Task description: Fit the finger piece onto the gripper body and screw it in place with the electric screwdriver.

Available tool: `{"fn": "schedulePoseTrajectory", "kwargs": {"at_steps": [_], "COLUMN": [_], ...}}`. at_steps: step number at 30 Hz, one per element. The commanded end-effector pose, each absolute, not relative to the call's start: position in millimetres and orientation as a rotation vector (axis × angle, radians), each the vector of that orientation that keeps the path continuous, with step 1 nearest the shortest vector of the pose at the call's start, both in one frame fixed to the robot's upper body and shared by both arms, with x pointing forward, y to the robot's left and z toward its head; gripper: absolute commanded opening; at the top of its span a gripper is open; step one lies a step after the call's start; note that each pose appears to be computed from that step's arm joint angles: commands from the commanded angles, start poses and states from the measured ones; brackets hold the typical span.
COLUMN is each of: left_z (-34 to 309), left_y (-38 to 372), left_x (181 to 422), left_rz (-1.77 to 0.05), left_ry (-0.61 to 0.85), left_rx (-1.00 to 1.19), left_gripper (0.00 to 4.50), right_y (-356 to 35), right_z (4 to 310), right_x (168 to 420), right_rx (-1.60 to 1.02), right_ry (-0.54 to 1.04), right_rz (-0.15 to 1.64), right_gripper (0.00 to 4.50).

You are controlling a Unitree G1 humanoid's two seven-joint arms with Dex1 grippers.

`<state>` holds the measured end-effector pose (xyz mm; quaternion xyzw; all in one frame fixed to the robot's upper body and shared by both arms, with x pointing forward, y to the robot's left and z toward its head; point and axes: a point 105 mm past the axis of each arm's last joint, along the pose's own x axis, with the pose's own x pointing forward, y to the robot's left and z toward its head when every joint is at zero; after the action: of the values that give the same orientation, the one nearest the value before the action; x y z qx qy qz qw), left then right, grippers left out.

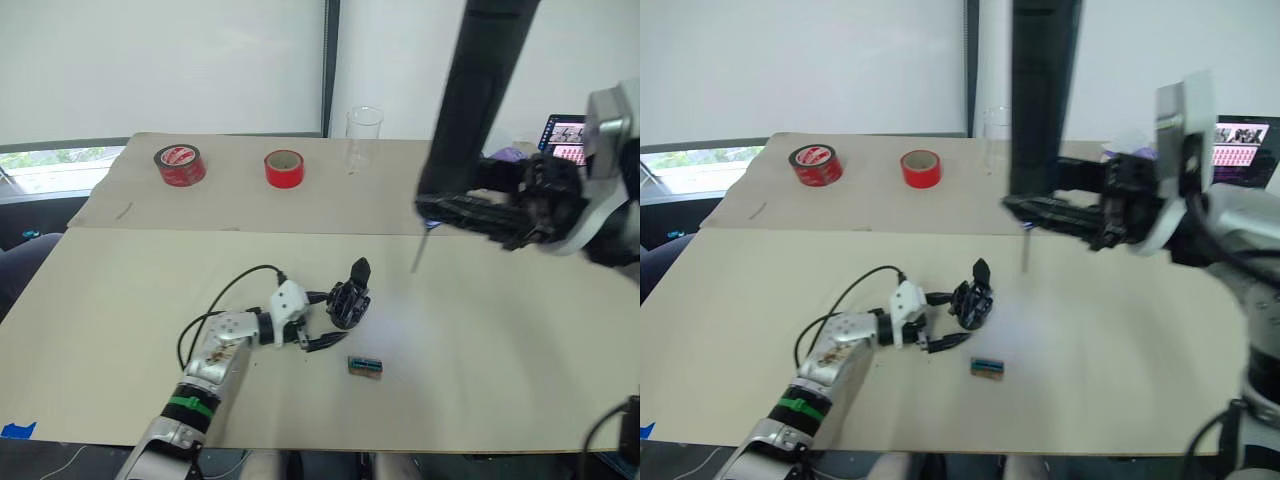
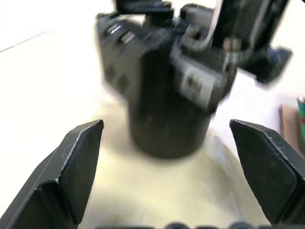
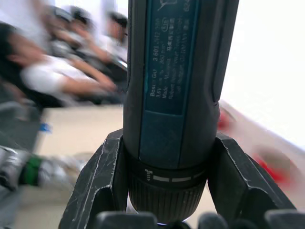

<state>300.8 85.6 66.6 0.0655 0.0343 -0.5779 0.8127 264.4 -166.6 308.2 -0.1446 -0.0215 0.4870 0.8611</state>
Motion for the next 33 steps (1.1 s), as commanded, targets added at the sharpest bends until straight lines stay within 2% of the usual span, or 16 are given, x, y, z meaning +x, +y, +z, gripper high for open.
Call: {"fn": "schedulePoseTrajectory", "kwargs": {"at_steps": [1,5,7,10,15,23,25,30,33], "left_z": [75,98,107,116,127,127,128,125,121], "left_y": [116,141,145,150,156,162,164,174,185], "left_x": [283,272,263,255,257,256,258,263,269], "left_rz": [-1.294,-1.309,-1.337,-1.373,-1.333,-1.308,-1.286,-1.218,-1.158], "left_ry": [0.067,0.002,-0.012,-0.002,-0.034,-0.006,-0.012,0.022,0.057], "left_rx": [0.103,0.117,0.112,0.122,0.151,0.177,0.178,0.210,0.253], "left_gripper": [4.46,4.46,4.46,4.46,4.46,4.46,4.50,4.50,4.50], "right_y": [-225,-299,-327,-348,-356,-373,-374,-376,-372], "right_z": [287,234,214,180,145,117,116,133,157], "right_x": [278,267,266,261,267,281,284,287,286], "right_rx": [-0.397,-0.362,-0.365,-0.356,-0.344,-0.370,-0.363,-0.323,-0.332], "right_ry": [0.253,0.725,0.834,0.981,1.075,1.133,1.126,1.049,0.965], "right_rz": [0.741,0.513,0.407,0.371,0.382,0.338,0.339,0.358,0.416], "right_gripper": [1.91,1.91,1.91,1.91,1.91,1.91,2.93,4.47,4.47]}}
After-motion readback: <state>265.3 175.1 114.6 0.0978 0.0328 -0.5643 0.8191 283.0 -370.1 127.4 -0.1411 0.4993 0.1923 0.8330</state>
